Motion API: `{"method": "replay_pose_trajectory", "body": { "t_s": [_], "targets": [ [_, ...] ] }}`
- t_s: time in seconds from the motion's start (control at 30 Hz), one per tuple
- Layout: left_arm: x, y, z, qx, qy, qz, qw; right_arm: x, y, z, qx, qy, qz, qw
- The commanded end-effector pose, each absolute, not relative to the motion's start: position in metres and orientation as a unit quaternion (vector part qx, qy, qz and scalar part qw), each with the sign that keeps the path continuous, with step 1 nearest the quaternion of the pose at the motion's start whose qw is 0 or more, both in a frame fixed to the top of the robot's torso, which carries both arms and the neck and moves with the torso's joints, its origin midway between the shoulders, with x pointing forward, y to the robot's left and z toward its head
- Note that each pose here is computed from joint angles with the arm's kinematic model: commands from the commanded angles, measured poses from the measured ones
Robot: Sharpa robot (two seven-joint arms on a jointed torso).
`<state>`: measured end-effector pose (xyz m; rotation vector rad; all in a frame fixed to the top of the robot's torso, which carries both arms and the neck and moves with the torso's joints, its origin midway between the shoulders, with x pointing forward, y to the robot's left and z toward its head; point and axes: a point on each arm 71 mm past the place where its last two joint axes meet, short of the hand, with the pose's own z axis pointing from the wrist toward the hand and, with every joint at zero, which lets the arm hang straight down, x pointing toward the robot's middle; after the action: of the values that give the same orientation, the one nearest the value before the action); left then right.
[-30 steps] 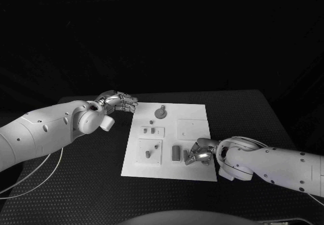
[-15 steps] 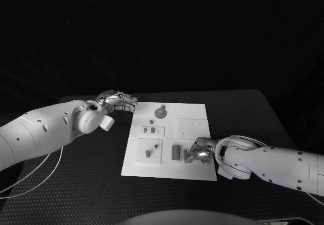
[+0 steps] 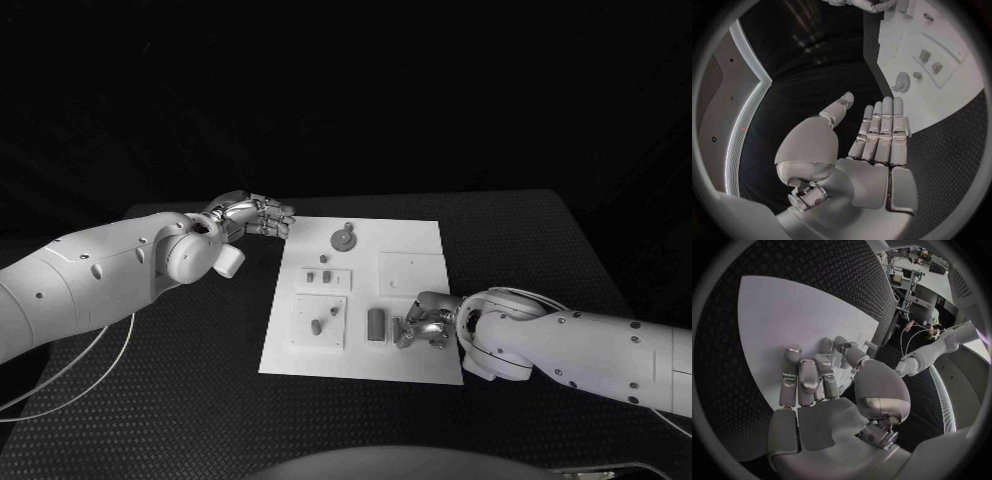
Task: Assemble the parts on the task board
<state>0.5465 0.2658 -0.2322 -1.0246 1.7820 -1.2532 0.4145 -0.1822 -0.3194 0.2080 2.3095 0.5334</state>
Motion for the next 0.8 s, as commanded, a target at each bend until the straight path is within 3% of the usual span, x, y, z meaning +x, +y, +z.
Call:
{"method": "replay_pose_trajectory", "body": {
  "t_s": [0.03, 0.5, 0.63, 0.8],
  "targets": [
    [0.546, 0.263, -0.231, -0.394, 0.691, -0.493, 0.353, 0.415, -0.187, -0.323, 0.074, 0.907, 0.188, 0.37],
    [0.546, 0.264, -0.231, -0.394, 0.691, -0.493, 0.353, 0.415, -0.192, -0.325, 0.09, 0.908, 0.187, 0.363],
    [0.547, 0.263, -0.231, -0.394, 0.691, -0.493, 0.353, 0.413, -0.197, -0.328, 0.116, 0.917, 0.203, 0.324],
    [0.547, 0.262, -0.231, -0.395, 0.69, -0.492, 0.355, 0.421, -0.202, -0.322, 0.13, 0.914, 0.221, 0.316]
  ]
}}
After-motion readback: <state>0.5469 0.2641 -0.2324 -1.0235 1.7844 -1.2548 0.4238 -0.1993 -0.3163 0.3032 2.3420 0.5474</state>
